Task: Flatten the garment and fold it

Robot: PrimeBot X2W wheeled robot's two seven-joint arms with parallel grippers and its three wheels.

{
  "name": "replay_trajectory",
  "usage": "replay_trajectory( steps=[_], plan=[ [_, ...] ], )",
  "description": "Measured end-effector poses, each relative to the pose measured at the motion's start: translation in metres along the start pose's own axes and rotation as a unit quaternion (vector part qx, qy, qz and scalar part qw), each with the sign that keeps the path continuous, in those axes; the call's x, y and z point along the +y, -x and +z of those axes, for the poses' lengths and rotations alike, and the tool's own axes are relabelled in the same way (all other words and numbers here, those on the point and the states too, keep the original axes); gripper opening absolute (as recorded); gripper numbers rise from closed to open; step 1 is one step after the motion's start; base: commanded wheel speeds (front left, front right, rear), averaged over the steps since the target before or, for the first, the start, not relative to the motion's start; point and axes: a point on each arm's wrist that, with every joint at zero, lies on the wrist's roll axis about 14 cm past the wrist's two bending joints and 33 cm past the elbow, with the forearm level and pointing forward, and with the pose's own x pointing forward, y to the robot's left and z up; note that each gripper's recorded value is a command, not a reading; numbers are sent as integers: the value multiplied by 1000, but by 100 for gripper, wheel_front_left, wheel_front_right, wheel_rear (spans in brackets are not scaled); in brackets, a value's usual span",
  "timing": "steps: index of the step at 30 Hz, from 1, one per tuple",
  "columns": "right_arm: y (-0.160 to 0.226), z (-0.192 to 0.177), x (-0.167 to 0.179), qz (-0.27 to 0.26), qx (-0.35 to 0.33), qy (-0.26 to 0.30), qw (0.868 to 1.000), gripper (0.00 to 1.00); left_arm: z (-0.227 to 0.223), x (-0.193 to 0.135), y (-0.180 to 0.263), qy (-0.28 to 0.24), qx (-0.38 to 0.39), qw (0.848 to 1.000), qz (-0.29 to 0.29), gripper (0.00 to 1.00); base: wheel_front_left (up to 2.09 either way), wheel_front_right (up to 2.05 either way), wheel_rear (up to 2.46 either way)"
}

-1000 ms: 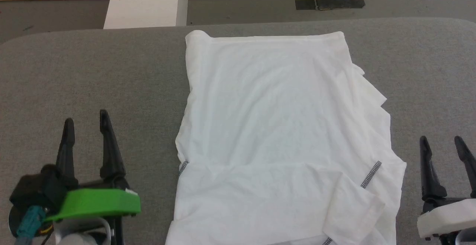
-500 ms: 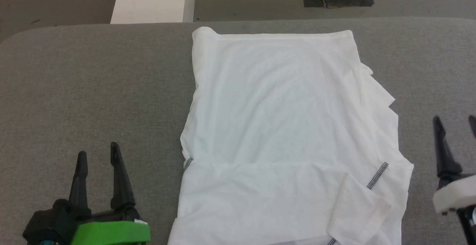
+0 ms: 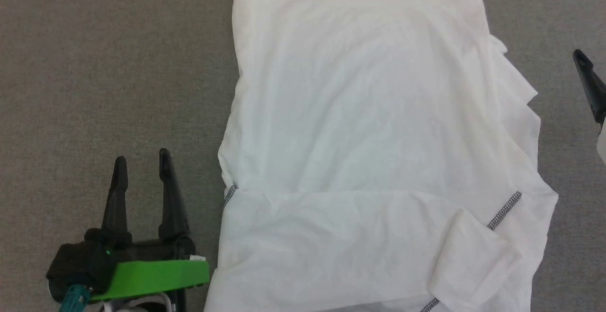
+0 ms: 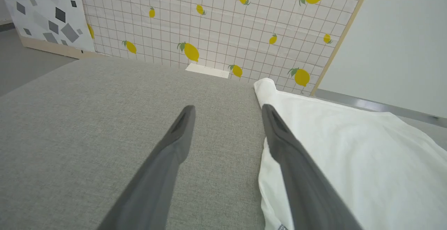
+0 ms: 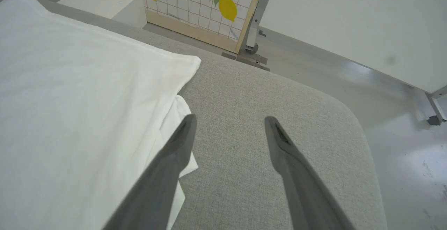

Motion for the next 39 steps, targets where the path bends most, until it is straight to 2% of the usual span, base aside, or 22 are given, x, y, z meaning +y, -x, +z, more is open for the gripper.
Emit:
replay_trajectory(
  steps=[9,17,19,20,24,27,29,31,32,33,35,36,37,38,39],
  plan=[
    [-48,-68,21,53,124,13,991,100,-32,3,-14,-9,33,999,8,100,0,0,0],
    [-73,-91,56,107,150,3,983,100,-45,17,-11,-20,50,998,33,100,0,0,0],
    [-76,-93,59,115,156,0,981,19,-46,21,-11,-23,53,998,38,100,0,0,0],
    [-77,-93,61,117,158,-2,980,0,-47,22,-11,-23,54,997,40,100,0,0,0],
    [-77,-93,63,117,158,-14,980,0,-48,21,-11,-19,54,997,42,100,0,0,0],
    [-75,-86,49,92,138,-26,986,0,-45,19,-13,-17,49,998,36,100,0,0,0],
    [-72,-81,29,59,123,-27,990,0,-43,18,-13,-18,44,998,35,100,0,0,0],
    [-58,-72,-21,-15,99,-23,995,0,-38,14,-13,-14,37,999,26,100,0,0,0],
    [-52,-73,-33,-33,98,-23,994,0,-36,13,-14,-13,35,999,25,100,0,0,0],
    [-24,-94,-65,-83,123,-21,989,0,-33,10,-13,-10,29,999,17,100,0,0,0],
    [-5,-113,-77,-105,146,-23,983,0,-33,6,-13,-6,30,999,11,100,0,0,0],
    [1,-121,-79,-111,155,-29,981,31,-33,5,-13,-4,31,999,9,100,0,0,0],
    [6,-129,-78,-115,162,-37,979,89,-34,3,-13,-3,33,999,6,100,0,0,0],
    [9,-134,-75,-116,165,-47,978,100,-35,2,-14,-2,34,999,3,100,0,0,0],
    [10,-137,-72,-115,166,-53,978,100,-36,0,-14,-1,35,999,1,100,0,0,0]
  ],
)
